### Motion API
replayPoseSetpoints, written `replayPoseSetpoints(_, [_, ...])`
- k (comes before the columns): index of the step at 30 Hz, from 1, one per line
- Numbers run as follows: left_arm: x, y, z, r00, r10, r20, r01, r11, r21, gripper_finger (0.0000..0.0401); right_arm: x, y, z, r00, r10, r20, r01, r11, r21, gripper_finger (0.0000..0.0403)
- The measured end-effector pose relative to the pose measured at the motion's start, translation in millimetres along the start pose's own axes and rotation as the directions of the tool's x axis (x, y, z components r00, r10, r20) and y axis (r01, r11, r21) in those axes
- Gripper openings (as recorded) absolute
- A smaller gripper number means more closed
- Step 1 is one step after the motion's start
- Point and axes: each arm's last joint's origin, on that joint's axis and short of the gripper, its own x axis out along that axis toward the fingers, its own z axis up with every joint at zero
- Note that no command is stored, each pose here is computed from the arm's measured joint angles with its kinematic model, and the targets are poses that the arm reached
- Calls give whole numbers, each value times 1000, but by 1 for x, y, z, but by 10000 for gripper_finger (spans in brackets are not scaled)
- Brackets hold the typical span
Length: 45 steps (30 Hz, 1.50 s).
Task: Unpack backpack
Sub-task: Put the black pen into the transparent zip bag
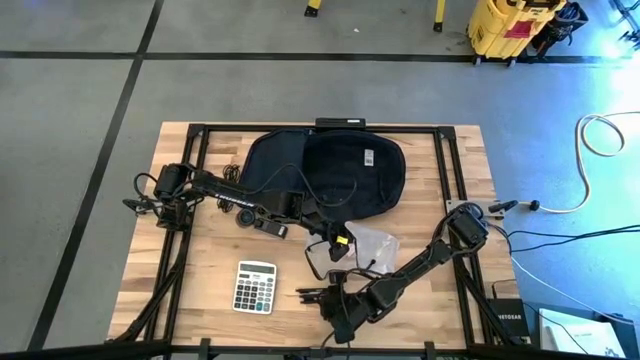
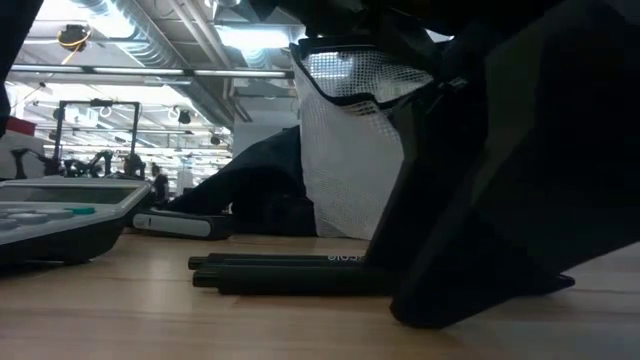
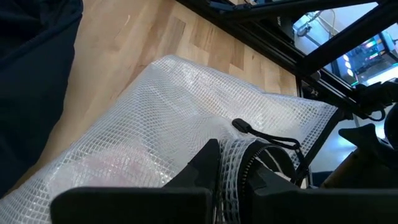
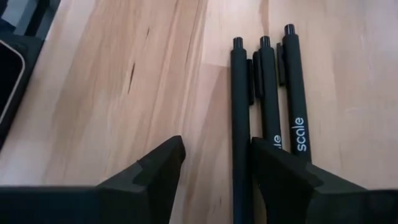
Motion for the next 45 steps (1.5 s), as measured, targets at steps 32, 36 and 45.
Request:
replayPoseSetpoints(32, [0, -2, -1, 999, -32, -18, 32, 999, 1, 0, -15, 3, -1, 992, -45, -116, 38, 998, -59, 11])
replayPoseSetpoints(36, [0, -3, -1, 999, -34, -18, 34, 999, 11, 0, -28, 9, -2, 993, -36, -115, 27, 997, -78, 11])
replayPoseSetpoints(45, [0, -3, -1, 999, -36, -14, 36, 999, 22, 0, -89, 34, 0, 999, -21, -37, 19, 998, -63, 12])
